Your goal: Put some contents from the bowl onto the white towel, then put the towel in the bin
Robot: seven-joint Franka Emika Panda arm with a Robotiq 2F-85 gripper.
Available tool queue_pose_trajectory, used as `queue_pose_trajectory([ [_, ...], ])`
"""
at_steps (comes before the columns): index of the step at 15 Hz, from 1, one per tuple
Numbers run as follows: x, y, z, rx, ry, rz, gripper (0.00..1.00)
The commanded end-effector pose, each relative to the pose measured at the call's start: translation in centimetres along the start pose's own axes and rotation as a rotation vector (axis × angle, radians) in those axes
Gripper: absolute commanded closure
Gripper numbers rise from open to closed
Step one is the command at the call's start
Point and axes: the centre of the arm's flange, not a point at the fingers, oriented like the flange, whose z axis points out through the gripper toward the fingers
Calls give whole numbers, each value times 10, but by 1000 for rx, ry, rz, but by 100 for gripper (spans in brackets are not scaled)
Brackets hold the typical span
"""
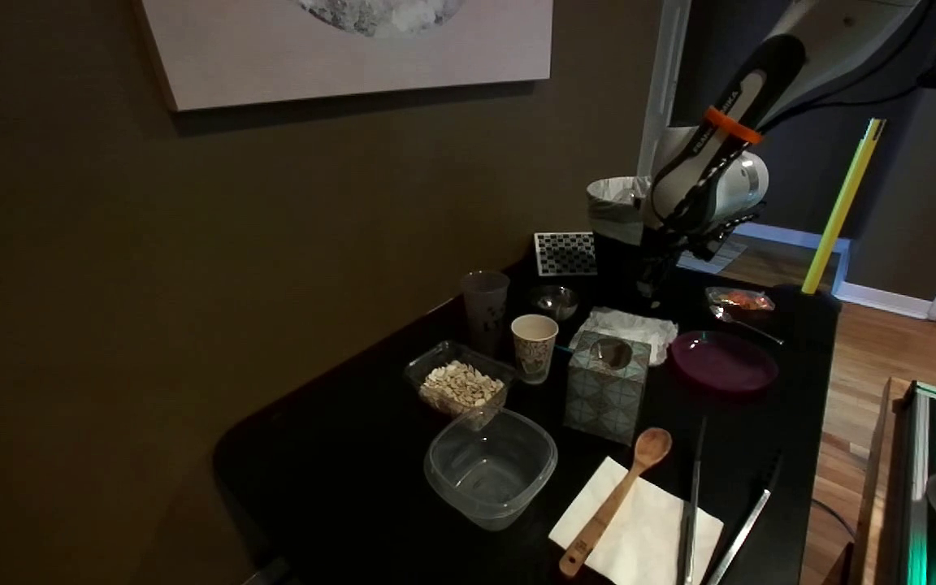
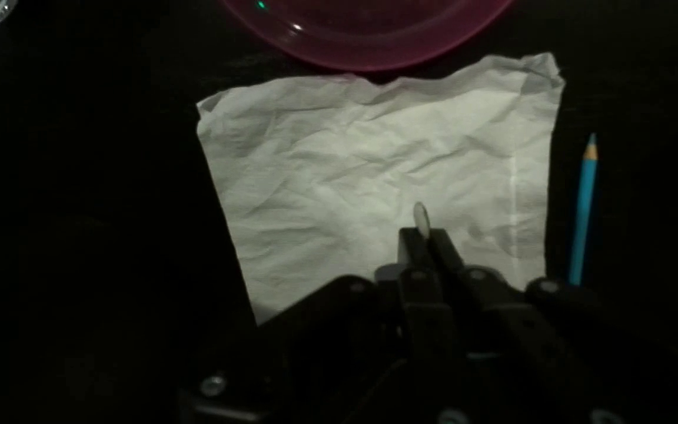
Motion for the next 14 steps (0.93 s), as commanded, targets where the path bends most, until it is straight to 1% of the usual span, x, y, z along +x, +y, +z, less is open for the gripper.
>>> queue_pose_trajectory([
  [1, -9, 6, 31, -27, 42, 56, 99],
  [7, 0, 4, 59, -41, 100, 125, 99],
  [8, 2, 1, 63, -38, 106, 137, 92],
  [9, 4, -1, 67, -38, 107, 141, 93],
  [12, 7, -4, 76, -38, 114, 159, 90],
  [13, 9, -3, 78, -42, 117, 169, 65],
  [14, 10, -3, 80, -41, 117, 175, 65],
])
